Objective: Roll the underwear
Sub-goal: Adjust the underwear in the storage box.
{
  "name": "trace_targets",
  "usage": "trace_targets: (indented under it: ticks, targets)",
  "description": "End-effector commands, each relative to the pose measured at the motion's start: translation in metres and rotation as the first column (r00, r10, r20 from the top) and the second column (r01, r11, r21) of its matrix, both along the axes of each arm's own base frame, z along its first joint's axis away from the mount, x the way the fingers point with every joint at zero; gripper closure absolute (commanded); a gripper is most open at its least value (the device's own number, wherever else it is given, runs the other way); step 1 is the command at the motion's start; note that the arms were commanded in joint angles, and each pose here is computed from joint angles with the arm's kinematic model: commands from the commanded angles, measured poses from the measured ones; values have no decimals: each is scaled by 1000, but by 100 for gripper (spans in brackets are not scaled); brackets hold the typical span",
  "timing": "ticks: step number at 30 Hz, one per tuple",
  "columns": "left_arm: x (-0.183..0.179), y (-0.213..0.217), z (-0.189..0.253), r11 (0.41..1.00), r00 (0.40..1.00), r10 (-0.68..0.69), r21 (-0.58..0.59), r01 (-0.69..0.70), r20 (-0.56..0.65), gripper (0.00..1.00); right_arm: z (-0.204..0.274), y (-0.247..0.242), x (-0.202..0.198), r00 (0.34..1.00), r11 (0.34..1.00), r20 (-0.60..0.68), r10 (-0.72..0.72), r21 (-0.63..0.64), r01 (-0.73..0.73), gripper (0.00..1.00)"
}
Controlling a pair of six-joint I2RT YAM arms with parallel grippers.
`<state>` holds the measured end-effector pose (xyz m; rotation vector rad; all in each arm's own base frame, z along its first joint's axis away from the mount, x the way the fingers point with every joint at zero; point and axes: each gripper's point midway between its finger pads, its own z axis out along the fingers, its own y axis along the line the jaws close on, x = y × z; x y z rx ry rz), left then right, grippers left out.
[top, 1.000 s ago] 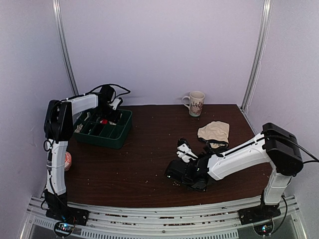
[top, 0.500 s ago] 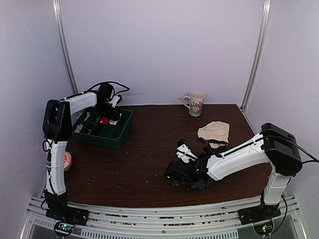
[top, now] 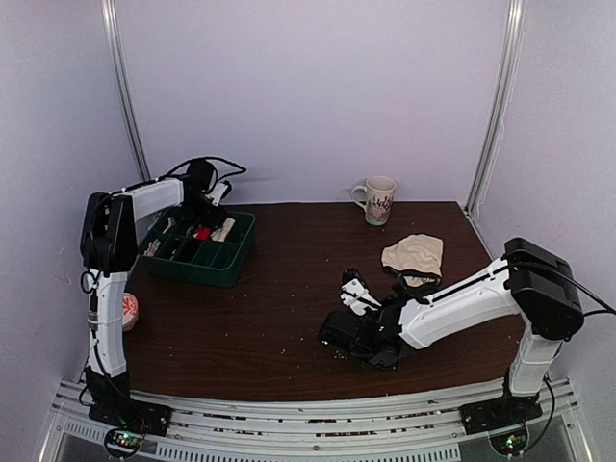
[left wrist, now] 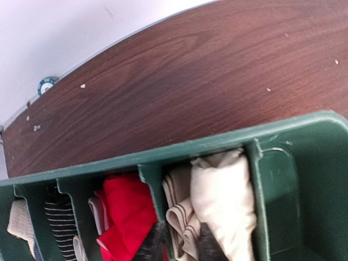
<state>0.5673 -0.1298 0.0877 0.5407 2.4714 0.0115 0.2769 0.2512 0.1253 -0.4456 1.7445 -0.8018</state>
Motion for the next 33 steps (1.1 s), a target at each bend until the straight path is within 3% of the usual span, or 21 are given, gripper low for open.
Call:
trace_targets:
  ticks: [1, 3, 7, 25, 30, 33]
  targets:
    - [-1, 0, -25, 1000, 1000, -11, 7, 12, -29, 86, 5, 5, 0, 1000, 1000, 29, -5, -4, 6, 0]
    - [-3, 0, -38, 1000, 999, -11, 20, 12, -52, 92, 5, 5, 0, 1000, 1000, 28, -5, -6, 5, 0]
    - [-9, -3, -57, 999, 996, -19, 49, 23, -85, 95, 4, 5, 0, 1000, 1000, 29, -5, -8, 5, 0]
    - [-13, -7, -71, 986, 996, -17, 165, 31, -85, 89, 5, 5, 0, 999, 1000, 32, -7, -11, 7, 0]
    - [-1, -10, -31, 989, 1000, -10, 145, 10, 1, 71, 3, 5, 0, 1000, 1000, 30, -8, -17, 8, 0]
    - [6, -14, 6, 993, 998, -14, 114, 7, 68, 65, 5, 5, 0, 999, 1000, 31, -8, -6, 8, 0]
